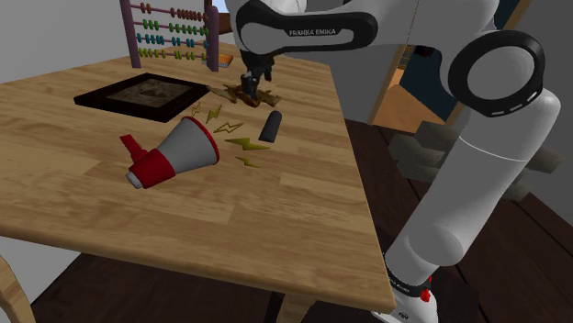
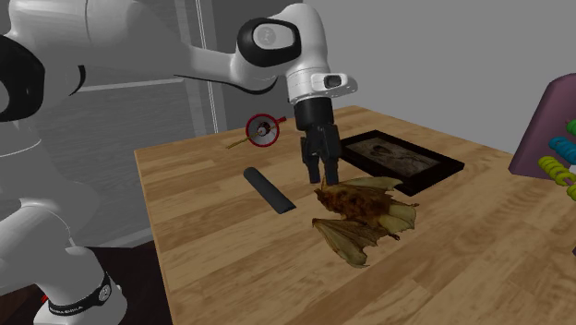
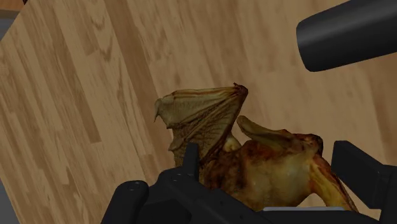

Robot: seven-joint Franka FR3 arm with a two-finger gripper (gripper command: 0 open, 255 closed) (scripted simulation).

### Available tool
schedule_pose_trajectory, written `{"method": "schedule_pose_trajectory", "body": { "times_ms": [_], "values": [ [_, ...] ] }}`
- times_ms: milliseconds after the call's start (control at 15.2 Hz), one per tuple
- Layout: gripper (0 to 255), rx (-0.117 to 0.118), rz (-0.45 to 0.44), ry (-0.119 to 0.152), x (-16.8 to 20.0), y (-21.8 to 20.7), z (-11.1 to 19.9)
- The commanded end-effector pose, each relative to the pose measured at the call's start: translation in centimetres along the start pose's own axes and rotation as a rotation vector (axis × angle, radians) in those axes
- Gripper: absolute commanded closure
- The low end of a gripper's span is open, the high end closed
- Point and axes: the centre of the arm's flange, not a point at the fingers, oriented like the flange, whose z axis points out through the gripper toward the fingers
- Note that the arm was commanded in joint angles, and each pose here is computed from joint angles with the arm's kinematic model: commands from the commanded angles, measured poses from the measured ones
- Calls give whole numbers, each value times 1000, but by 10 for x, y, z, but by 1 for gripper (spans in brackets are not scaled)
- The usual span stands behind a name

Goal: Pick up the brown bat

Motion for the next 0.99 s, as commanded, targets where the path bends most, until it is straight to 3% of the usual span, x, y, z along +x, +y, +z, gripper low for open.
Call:
{"method": "schedule_pose_trajectory", "body": {
  "times_ms": [0,462,528,924],
  "values": [
    [0,-8,-3,2,2,-5,7],
    [0,-8,-3,2,2,-20,32],
    [255,-8,-3,2,2,-19,31],
    [255,-8,-2,1,4,-20,36]
  ]
}}
